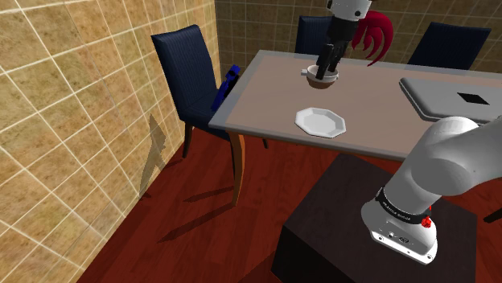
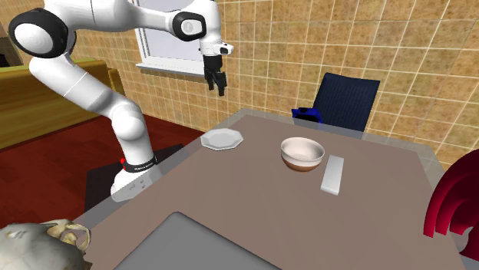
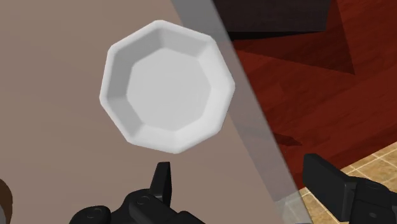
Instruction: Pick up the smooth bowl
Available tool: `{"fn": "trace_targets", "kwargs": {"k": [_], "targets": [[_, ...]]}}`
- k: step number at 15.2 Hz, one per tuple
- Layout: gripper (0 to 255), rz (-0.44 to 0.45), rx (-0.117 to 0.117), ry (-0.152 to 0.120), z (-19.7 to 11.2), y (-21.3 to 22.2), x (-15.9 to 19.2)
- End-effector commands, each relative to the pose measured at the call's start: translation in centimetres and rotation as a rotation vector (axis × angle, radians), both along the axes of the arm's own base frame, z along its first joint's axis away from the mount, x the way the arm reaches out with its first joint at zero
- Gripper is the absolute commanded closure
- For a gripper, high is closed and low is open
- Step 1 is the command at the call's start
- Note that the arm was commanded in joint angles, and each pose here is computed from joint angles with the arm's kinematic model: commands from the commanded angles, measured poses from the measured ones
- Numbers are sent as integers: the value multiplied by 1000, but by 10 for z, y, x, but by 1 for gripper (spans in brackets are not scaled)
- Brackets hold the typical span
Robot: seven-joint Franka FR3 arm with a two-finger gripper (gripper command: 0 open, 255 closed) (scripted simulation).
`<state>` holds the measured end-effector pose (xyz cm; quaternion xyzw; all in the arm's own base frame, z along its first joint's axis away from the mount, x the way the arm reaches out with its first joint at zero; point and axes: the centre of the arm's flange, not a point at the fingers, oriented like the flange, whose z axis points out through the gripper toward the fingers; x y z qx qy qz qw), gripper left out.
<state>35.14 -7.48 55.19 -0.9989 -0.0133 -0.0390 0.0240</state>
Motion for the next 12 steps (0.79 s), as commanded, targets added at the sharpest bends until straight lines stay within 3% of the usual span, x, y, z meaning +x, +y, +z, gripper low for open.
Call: {"fn": "trace_targets", "kwargs": {"k": [1, 12], "targets": [[0, 7, -16, 4, -10, -20, 11], [0, 38, -98, 29, -65, -128, 74]]}}
